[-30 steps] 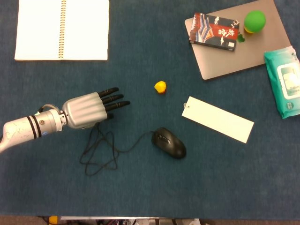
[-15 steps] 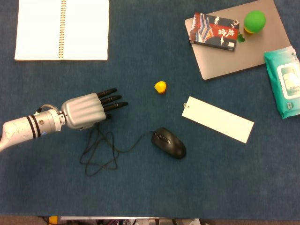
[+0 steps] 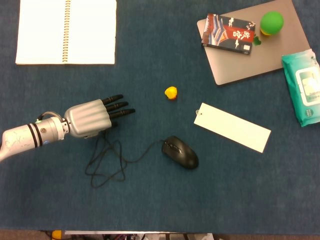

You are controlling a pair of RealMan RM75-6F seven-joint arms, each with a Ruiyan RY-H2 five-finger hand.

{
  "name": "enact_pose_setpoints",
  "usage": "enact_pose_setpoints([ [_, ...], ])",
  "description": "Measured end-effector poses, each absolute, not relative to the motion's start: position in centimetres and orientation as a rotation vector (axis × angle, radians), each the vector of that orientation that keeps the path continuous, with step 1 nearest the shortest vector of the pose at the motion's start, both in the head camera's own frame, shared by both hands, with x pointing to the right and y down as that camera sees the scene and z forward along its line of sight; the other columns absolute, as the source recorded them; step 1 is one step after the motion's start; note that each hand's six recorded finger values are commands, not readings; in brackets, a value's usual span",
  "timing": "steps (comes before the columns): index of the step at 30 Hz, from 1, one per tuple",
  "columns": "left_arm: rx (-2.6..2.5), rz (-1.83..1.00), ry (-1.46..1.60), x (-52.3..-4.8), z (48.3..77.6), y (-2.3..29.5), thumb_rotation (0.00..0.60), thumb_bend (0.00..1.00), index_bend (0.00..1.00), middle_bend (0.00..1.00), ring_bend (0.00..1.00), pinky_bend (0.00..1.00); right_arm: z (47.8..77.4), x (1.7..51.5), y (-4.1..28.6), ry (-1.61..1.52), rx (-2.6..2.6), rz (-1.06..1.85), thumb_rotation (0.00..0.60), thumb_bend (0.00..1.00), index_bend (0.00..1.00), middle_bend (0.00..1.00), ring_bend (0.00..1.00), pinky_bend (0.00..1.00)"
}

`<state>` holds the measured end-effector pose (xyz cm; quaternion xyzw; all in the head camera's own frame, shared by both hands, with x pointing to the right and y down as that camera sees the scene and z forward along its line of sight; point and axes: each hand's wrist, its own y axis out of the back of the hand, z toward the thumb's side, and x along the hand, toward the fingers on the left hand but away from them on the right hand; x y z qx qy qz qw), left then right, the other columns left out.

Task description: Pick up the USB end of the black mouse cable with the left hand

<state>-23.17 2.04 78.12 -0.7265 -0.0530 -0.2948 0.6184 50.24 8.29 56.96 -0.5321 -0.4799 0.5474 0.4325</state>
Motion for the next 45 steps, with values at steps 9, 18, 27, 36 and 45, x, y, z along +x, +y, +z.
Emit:
enact_pose_setpoints([
  [9, -1.685, -0.677, -0.105, -23.02, 78.25, 2.09, 0.600, 0.27, 0.49, 0.00, 0.00, 0.00, 56.67, 50.14, 8.32, -1.202, -1.321, 1.358, 0.600, 0.37, 0.40, 0.36, 0.23, 0.34],
  [18, -1.684, -0.685, -0.107, -23.12, 78.59, 2.19, 0.600, 0.27, 0.47, 0.00, 0.00, 0.00, 56.57, 50.25, 8.42, -1.203, -1.317, 1.361, 0.600, 0.37, 0.40, 0.36, 0.23, 0.34],
  [27, -1.684, -0.695, -0.103, -23.27, 78.74, 2.15, 0.600, 0.27, 0.51, 0.00, 0.00, 0.00, 56.49, 50.24, 8.41, -1.205, -1.317, 1.357, 0.600, 0.37, 0.40, 0.36, 0.23, 0.34],
  [36, -1.694, -0.701, -0.098, -23.45, 78.93, 2.38, 0.600, 0.27, 0.52, 0.00, 0.00, 0.00, 56.24, 50.15, 8.37, -1.208, -1.312, 1.348, 0.600, 0.37, 0.40, 0.36, 0.23, 0.34],
  [45, -1.701, -0.699, -0.088, -23.41, 78.86, 2.57, 0.600, 0.27, 0.56, 0.00, 0.00, 0.00, 56.12, 50.24, 8.39, -1.213, -1.310, 1.343, 0.600, 0.37, 0.40, 0.36, 0.23, 0.34],
])
